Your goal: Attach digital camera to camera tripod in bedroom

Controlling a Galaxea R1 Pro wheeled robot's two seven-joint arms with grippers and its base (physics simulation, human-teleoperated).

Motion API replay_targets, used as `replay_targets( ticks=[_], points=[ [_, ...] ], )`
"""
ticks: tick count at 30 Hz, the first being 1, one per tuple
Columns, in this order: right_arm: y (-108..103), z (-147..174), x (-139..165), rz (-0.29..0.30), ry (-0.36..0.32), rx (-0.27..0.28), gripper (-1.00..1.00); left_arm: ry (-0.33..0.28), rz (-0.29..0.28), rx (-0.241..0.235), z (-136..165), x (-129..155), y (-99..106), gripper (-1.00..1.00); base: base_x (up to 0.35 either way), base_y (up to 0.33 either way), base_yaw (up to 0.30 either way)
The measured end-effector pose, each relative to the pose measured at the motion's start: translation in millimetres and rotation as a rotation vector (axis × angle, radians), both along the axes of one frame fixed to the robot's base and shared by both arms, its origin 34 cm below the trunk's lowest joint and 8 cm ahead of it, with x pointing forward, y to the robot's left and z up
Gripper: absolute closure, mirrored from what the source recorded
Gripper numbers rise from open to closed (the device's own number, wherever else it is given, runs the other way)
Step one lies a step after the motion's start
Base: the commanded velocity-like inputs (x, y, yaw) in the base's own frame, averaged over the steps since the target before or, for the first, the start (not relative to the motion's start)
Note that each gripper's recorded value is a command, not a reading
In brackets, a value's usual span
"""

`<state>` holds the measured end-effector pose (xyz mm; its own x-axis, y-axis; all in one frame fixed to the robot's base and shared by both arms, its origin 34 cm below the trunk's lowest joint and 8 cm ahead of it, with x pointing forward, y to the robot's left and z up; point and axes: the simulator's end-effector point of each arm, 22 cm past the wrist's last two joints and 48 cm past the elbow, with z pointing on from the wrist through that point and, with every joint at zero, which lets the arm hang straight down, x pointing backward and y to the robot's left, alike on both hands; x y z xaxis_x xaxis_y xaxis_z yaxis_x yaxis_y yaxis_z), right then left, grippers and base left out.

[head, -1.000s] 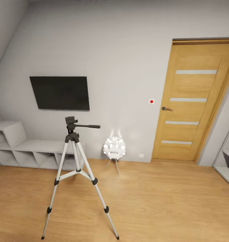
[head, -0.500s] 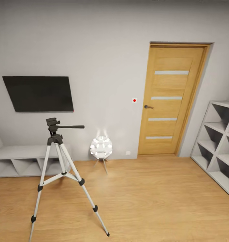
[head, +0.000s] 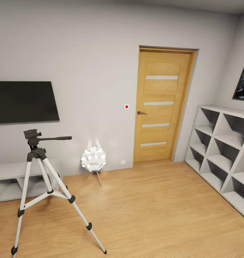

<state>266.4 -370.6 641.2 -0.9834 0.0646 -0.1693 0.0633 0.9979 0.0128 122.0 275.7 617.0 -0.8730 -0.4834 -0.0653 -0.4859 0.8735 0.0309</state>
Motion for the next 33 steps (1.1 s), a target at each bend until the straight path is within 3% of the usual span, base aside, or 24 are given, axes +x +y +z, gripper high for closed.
replay_targets(
  ticks=[5, 6, 7, 27, 33],
  points=[
    [29, -7, -20, 0.136, 0.043, 0.014, -1.00, -0.001, 0.001, -0.001, 0, 0, -1, -1.00, 0.000, 0.000, -0.293],
    [38, -9, -26, 0.184, 0.056, 0.018, -1.00, 0.000, 0.001, -0.001, 0, 0, -1, -1.00, 0.000, 0.000, -0.293],
    [40, -10, -27, 0.193, 0.058, 0.019, -1.00, 0.000, 0.001, -0.001, 0, 0, -1, -1.00, 0.000, 0.000, -0.293],
    [46, -12, -35, 0.221, 0.069, 0.018, -1.00, -0.004, -0.024, -0.006, 0, 2, -5, -1.00, 0.000, 0.000, -0.293],
    [48, -12, -35, 0.221, 0.069, 0.019, -1.00, -0.005, -0.024, -0.020, 0, 3, -16, -1.00, 0.000, 0.000, -0.293]
  ],
)
